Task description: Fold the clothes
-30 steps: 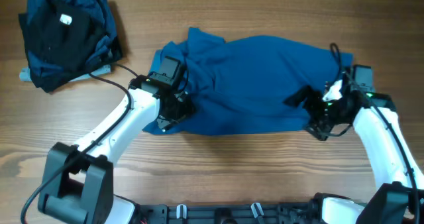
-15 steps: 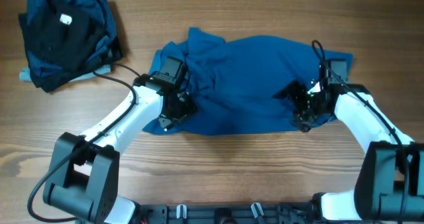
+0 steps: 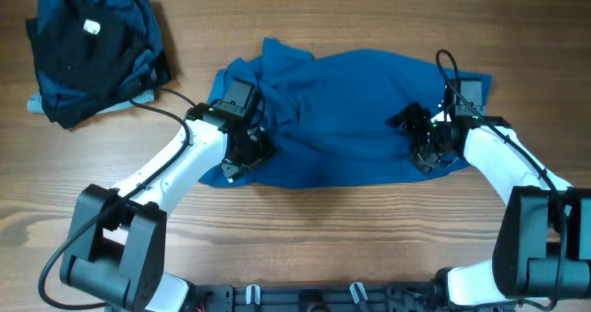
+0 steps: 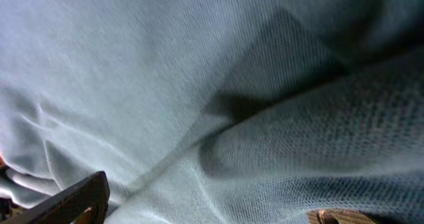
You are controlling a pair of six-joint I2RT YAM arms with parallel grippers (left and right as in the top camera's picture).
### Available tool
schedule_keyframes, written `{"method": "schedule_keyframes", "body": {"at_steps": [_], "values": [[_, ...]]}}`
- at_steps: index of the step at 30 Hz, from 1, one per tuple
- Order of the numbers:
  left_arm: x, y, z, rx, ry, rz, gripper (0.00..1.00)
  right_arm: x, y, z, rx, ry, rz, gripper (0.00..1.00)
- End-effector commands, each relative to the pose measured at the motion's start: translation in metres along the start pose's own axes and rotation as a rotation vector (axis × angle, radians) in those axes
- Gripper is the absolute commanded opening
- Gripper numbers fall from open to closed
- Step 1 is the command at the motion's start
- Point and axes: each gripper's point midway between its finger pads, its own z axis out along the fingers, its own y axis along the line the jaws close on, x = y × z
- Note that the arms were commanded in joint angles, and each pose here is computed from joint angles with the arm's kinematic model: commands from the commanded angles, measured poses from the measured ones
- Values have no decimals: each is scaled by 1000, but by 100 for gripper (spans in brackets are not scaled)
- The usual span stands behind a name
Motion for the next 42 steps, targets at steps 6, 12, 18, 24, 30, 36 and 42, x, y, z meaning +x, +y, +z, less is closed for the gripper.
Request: {"method": "schedule_keyframes", "body": {"at_steps": [6, 12, 18, 24, 30, 36, 42], "values": [[0, 3, 4, -10, 9, -8, 69, -39, 19, 1, -50, -184, -61, 94], [-6, 6, 3, -31, -24, -7, 69, -84, 72, -26, -184, -394, -331, 98], [-19, 16, 2, -88, -102, -6, 72, -147, 72, -134, 40, -546, -371, 99], [-4, 24, 2, -113, -30, -14, 69, -64, 23, -125, 125, -113, -329, 99], [-13, 30, 1, -149, -85, -12, 58, -18, 17, -116, 118, 74, -394, 55], [-16, 17, 4, -93, -81, -9, 32, 27, 0, -56, 183, 146, -427, 18], [-10, 29, 32, -161, -12, -19, 12, 9, -12, -26, 199, 53, -394, 18]]}}
